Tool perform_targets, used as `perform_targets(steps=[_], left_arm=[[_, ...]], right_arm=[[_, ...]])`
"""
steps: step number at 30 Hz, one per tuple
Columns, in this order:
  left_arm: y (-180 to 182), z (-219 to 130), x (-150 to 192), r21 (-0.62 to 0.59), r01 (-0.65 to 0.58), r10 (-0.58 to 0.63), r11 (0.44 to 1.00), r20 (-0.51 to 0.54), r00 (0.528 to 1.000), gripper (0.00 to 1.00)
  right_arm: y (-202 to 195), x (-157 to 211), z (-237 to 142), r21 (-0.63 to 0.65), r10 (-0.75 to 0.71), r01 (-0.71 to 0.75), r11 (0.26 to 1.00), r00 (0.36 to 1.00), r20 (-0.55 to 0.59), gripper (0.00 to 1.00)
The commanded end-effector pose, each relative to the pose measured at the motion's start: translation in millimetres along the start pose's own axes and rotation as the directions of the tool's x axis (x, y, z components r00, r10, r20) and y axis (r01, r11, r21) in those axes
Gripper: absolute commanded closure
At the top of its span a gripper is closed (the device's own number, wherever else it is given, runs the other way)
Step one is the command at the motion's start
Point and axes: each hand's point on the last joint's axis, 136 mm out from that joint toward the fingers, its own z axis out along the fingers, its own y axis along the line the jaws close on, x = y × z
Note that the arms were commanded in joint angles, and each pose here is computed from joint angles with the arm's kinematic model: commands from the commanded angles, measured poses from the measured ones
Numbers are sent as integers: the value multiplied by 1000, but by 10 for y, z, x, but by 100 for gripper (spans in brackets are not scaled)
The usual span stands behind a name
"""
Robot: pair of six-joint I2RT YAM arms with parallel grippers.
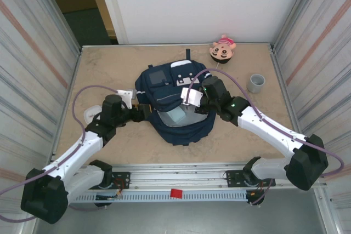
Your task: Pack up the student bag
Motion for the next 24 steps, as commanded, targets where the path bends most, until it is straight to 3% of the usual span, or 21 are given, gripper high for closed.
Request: perform_targets(steps=[1, 7, 14, 21, 24], left_arm=[[-233, 71, 43, 163, -222, 217, 961, 49, 975, 38], [-370, 245, 183, 193, -378, 356, 905, 140, 924, 36], [-357, 525, 220, 185, -496, 478, 848, 135, 868, 35], [-574, 670, 288, 301, -574, 546, 762, 177, 819, 43], [-692, 690, 326, 337, -594, 563, 730, 196, 803, 53]], right_arm=[[-228, -211, -244, 28, 65, -68, 997, 993, 101, 100], [-248, -127, -358, 12, 95, -97, 995, 988, 120, 100], [-284, -60, -479, -30, 150, -147, 989, 976, 155, 100], [-278, -6, -488, -56, 181, -174, 983, 971, 157, 100], [-308, 17, -466, -48, 197, -192, 980, 969, 150, 100]])
